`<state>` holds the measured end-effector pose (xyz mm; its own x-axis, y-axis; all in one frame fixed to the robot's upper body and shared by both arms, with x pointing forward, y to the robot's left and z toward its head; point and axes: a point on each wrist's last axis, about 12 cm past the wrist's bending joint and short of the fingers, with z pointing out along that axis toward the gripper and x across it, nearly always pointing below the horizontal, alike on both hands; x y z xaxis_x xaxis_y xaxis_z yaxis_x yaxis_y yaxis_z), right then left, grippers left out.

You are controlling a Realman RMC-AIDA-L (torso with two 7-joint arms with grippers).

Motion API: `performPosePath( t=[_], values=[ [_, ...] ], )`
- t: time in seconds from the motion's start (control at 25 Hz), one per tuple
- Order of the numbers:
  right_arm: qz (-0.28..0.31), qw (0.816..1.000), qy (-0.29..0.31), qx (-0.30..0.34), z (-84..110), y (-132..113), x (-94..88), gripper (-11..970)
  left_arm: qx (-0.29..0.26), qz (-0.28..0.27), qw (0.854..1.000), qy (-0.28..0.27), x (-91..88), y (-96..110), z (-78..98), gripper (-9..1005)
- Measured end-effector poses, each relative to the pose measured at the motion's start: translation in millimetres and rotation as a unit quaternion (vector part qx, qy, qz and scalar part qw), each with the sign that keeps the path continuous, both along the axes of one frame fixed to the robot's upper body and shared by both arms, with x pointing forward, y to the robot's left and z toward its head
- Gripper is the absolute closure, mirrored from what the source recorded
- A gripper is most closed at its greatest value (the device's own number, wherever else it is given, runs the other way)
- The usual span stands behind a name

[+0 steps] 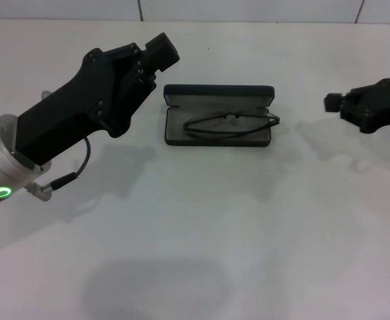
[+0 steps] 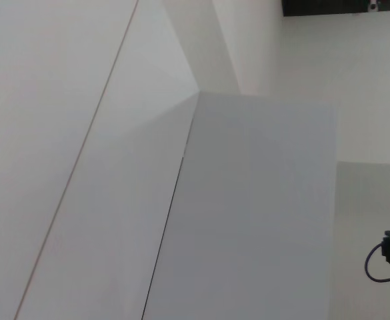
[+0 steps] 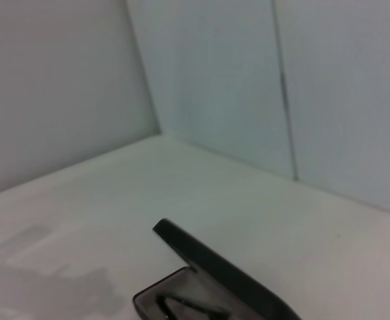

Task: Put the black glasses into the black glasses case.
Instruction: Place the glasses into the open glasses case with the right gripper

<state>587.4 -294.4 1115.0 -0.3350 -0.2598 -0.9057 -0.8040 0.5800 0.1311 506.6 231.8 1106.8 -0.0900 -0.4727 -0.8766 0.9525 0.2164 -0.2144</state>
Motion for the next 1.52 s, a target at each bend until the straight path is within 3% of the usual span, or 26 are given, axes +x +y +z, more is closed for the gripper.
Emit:
performPosePath(
  t=[0.24,0.84,1.52],
  values=[
    [0.016,0.999,0.020,-0.022,-7.7,19.1,11.0,921,0.000,0.003,1.000,0.002,-2.2,0.1,-2.2,950],
    [0.015,0.998,0.043,-0.045,-21.0,35.7,20.0,912,-0.001,0.000,1.000,0.000,-0.6,-1.8,-0.9,949],
    [0.040,0.997,0.036,-0.060,-19.1,51.0,26.2,902,-0.001,0.005,1.000,0.002,0.2,-3.0,-1.5,948]
  ],
)
